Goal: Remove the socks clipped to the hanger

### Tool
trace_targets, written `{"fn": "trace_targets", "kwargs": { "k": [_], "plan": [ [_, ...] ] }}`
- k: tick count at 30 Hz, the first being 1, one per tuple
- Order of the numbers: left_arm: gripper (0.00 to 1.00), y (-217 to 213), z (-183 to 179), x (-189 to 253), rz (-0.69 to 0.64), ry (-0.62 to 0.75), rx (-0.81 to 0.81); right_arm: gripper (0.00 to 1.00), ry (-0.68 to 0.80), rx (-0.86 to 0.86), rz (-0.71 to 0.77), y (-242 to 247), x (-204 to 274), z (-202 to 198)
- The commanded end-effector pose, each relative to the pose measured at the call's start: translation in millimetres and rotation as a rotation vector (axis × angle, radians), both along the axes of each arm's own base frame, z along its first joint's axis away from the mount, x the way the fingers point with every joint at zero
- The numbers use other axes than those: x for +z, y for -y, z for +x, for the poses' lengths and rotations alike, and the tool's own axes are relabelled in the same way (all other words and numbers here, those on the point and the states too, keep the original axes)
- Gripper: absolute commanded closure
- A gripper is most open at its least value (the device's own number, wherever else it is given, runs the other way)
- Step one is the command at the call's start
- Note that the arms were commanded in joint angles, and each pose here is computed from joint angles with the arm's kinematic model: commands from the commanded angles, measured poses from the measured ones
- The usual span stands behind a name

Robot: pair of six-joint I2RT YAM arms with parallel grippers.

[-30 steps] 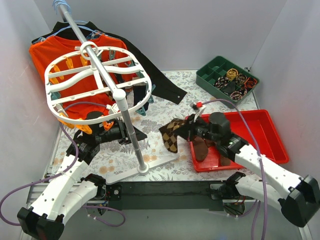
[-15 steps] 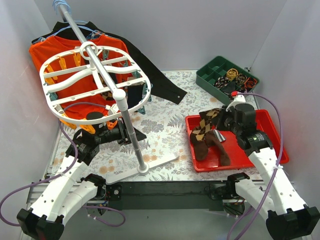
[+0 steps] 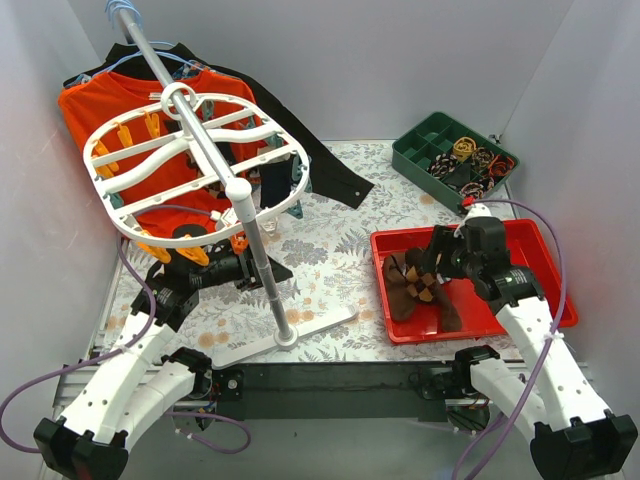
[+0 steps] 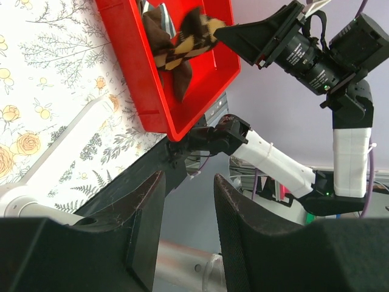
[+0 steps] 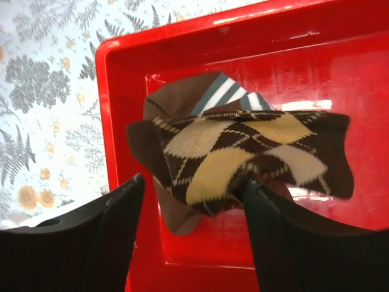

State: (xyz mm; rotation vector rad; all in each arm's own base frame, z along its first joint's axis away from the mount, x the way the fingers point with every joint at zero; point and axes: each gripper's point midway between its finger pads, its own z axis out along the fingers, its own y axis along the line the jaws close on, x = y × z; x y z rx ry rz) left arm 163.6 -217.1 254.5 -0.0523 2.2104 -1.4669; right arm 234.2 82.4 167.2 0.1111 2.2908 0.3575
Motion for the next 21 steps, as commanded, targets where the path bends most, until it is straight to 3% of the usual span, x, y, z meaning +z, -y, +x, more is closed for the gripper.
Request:
{"fn": "trace_targets", "kwargs": {
  "k": [1,8,11,15,16,21],
  "plan": [
    [0.64,-2.3,-4.0,-1.1,-0.002,0.018,0.007,0.22,0.056,0.108,0.005,-13.3,29.1,10.3],
    [0.65,-14.0,-5.2,-6.9,-0.013,0.014,0.111,0.15,0.216,0.33,0.084,-63.3,100.2,52.8],
    [0.66,-19.7,-6.5,-6.8,-0.025,0.011,0.159,0.14,0.297,0.505,0.199,-113.7,127.0,67.2],
    [0.66,-26.3,-7.3,-6.6,-0.018,0.006,0.205,0.05,0.449,0.723,0.285,-188.4,143.0,75.0],
    [0.66,-27.8,-7.0,-8.0,-0.01,0.0,0.215,0.04,0.567,0.785,0.328,-209.4,162.9,75.7],
    [0.65,-49.9,1.2,-14.1,0.013,-0.088,0.408,0.02,0.617,0.925,0.318,-272.3,142.1,93.6]
  ]
}}
